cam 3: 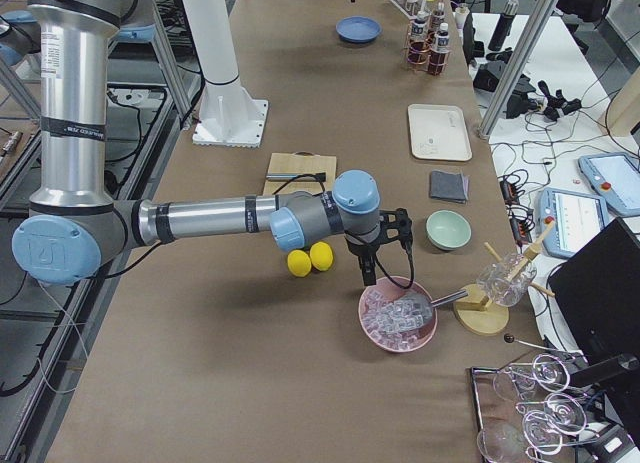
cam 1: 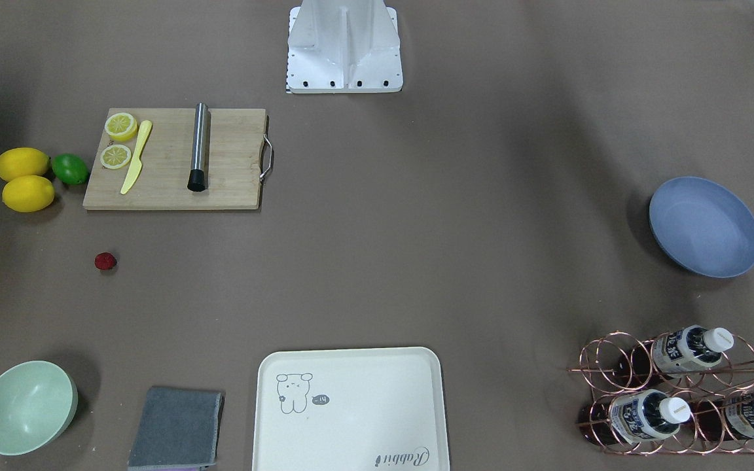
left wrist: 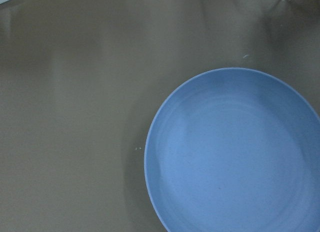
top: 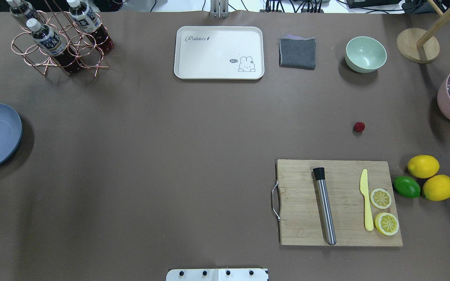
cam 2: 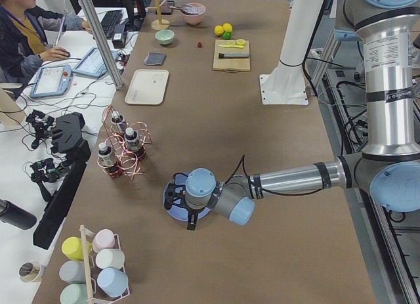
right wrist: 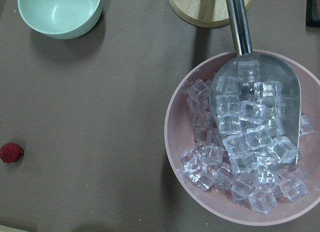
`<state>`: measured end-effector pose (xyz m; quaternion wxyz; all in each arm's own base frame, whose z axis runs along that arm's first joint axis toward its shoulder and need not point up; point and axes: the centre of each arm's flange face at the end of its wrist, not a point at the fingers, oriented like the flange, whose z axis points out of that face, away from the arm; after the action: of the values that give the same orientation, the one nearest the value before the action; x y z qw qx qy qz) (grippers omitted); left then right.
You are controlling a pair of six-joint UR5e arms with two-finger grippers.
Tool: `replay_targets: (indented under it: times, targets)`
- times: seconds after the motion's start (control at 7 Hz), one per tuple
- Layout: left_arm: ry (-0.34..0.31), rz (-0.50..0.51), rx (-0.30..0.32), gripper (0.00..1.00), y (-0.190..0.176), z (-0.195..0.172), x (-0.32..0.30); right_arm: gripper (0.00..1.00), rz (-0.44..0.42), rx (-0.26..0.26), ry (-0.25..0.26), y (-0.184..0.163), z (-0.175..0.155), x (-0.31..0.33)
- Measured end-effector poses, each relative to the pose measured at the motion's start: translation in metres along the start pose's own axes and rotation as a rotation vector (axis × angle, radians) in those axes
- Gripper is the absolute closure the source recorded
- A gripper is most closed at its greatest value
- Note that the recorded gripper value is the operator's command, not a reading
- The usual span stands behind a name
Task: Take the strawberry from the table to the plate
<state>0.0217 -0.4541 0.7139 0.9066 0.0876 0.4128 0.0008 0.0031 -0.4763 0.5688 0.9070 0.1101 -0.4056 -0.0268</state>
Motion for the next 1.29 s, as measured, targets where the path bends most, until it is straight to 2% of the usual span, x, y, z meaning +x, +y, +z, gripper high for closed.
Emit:
replay_targets:
  times: [0.29, 0.57, 0.86, 1.14, 1.29]
  targets:
    - [-0.036, 0.024, -0.02, 0.03, -0.032, 0.032, 0.005, 0.0, -0.012, -0.005, -0.005, -0.005, 0.004, -0.008]
    - [-0.036, 0.054, -0.051, 0.05, -0.04, 0.059, 0.017, 0.0, -0.011, -0.013, -0.004, -0.009, 0.01, -0.017]
    - [-0.032, 0.074, -0.085, 0.16, -0.038, 0.078, 0.028, 0.0, 0.002, -0.013, -0.001, -0.013, 0.011, -0.022]
    - [-0.035, 0.071, -0.101, 0.43, -0.034, 0.085, 0.026, 0.0, 0.004, -0.011, -0.002, -0.015, 0.011, -0.024]
    - [-0.037, 0.062, -0.104, 0.7, -0.034, 0.087, 0.025, 0.0, 0.004, -0.01, -0.002, -0.015, 0.01, -0.025]
